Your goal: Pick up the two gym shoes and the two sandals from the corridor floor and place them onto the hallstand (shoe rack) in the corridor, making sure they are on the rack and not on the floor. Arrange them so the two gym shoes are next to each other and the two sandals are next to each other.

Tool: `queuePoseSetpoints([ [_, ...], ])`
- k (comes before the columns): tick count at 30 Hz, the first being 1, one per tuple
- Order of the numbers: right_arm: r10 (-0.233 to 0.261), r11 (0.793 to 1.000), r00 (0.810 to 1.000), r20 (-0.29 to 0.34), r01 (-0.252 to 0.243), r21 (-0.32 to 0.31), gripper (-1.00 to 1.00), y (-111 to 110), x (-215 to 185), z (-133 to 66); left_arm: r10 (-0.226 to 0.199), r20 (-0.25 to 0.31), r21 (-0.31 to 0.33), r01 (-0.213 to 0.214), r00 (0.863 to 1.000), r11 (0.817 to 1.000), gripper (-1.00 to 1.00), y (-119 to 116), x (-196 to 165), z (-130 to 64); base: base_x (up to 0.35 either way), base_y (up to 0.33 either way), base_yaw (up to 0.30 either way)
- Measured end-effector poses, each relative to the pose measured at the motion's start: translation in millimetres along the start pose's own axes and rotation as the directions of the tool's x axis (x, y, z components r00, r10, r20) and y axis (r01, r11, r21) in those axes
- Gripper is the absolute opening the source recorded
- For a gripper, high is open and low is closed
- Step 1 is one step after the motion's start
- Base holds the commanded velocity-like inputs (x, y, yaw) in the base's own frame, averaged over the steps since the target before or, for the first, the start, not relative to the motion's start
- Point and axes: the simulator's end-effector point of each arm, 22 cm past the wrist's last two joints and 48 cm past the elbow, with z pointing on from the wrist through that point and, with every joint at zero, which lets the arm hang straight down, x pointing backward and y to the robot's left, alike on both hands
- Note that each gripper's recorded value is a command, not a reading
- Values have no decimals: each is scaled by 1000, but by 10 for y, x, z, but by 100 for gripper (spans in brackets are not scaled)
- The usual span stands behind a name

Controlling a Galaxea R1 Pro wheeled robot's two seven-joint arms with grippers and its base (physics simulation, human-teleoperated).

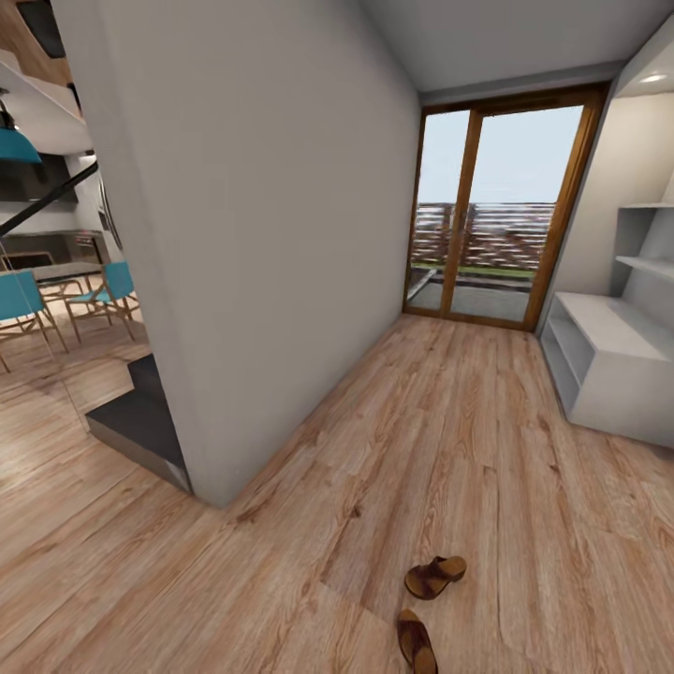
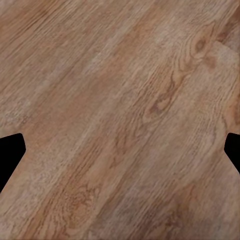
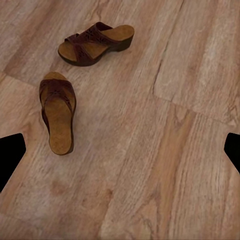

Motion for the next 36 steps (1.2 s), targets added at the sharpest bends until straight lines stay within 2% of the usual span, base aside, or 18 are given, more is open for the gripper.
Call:
queuePoseSetpoints([
  [32,-3,1000,1000,0,3,-9,100,108,506,391,-2,9,3,2,1000,1000,100,-2,399,454,0,0,0],
  [35,-1,1000,1000,22,1,-15,100,142,455,437,-4,37,17,3,999,1000,100,-62,240,543,0,0,0],
  [36,0,1000,998,65,1,-17,100,154,262,461,-6,62,21,5,998,1000,100,-98,67,602,0,0,0],
])
